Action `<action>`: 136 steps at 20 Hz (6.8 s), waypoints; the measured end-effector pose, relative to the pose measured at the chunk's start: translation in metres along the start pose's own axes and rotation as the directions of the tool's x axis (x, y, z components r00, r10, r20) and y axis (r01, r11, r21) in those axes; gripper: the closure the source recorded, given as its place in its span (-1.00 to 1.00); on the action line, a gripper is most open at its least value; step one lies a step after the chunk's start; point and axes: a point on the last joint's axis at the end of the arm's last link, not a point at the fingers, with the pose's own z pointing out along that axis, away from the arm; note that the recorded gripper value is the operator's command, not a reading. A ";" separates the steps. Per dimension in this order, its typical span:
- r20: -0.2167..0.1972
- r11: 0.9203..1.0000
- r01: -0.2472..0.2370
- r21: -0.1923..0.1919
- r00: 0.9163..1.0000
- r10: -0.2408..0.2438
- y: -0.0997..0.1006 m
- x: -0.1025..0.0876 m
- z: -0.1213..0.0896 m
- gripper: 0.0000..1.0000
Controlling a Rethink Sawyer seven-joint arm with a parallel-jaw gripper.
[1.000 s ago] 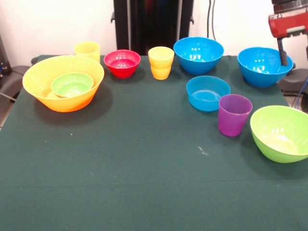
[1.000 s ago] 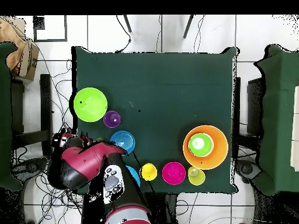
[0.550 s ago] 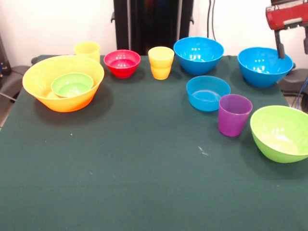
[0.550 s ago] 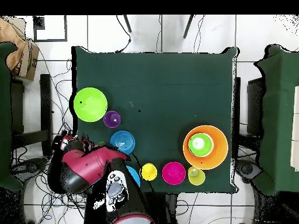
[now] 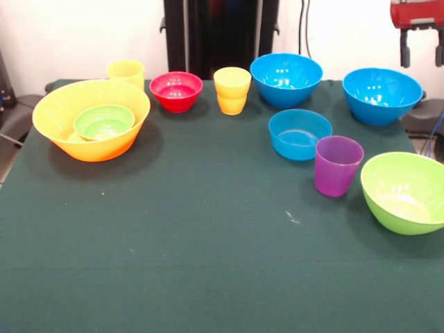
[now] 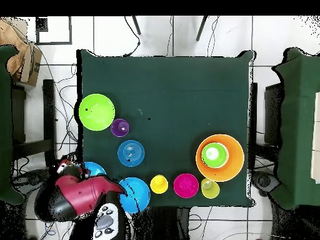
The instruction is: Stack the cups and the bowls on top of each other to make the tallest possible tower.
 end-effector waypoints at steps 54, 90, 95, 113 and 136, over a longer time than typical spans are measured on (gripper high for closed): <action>0.059 0.885 -0.455 0.100 0.890 0.452 0.002 -0.006 0.009 -1.00; 0.035 0.833 -0.518 0.193 0.852 0.522 0.037 -0.009 0.018 -1.00; 0.037 0.823 -0.543 0.166 0.838 0.545 0.049 -0.025 0.008 -1.00; 0.062 0.806 -0.576 0.138 0.817 0.574 0.042 -0.044 0.022 -1.00; 0.065 0.797 -0.587 0.140 0.809 0.585 0.029 -0.038 0.044 -1.00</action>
